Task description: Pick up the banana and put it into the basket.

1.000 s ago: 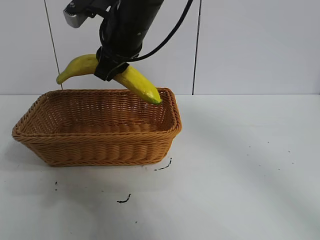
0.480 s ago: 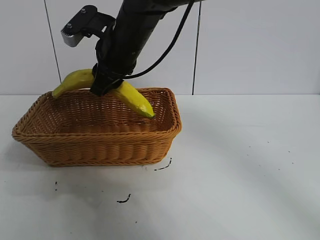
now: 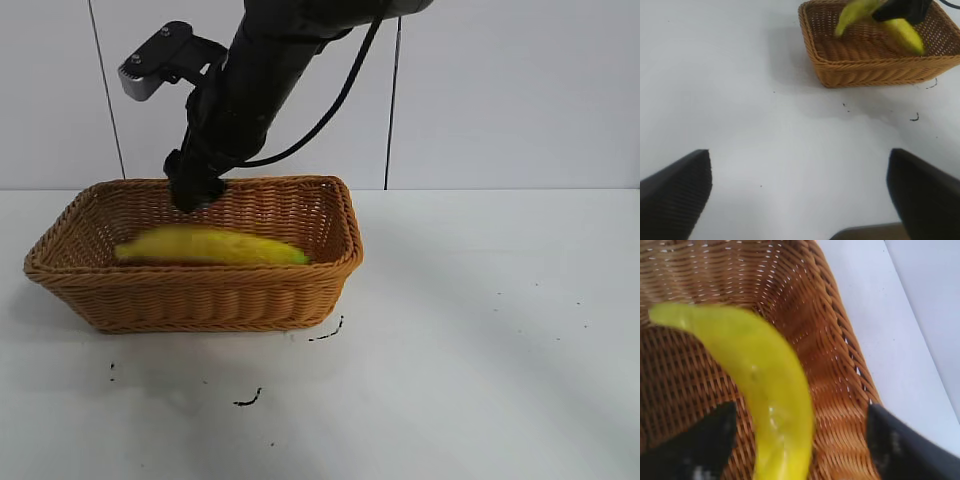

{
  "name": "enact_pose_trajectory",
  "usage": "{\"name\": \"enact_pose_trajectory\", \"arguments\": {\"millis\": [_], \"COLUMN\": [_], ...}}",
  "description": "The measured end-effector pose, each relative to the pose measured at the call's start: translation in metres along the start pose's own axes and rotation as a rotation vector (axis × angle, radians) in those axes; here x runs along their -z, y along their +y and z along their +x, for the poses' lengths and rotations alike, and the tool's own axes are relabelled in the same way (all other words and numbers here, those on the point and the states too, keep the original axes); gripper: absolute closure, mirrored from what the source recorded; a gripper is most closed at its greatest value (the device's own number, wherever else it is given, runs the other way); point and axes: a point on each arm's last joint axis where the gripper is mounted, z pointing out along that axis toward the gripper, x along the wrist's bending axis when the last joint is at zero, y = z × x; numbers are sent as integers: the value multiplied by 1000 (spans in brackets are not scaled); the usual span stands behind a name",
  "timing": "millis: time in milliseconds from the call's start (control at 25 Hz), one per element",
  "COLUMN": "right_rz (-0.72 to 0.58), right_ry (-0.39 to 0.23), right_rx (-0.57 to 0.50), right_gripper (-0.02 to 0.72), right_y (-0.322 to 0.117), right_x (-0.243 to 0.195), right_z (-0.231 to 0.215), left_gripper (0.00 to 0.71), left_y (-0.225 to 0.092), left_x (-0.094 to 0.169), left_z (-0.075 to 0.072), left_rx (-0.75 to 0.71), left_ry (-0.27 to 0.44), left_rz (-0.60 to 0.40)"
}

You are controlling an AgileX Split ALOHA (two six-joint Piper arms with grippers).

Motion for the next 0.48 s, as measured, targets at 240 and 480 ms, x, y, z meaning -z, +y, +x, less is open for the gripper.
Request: {"name": "enact_pose_trajectory", "arguments": {"millis": [240, 480], "right_rz": [62, 175], "right_ry": [-31, -151], "right_rx": [-355, -613], "right_gripper": [12, 12], "right_y": [12, -24], "right_x": [37, 68], "right_z": [-40, -115], "left_gripper": [20, 20], "left_y": [0, 0], "left_x": [0, 0], "left_z": [0, 0], "left_rx": [0, 0], "left_ry": [0, 0], "left_rz": [0, 0]}}
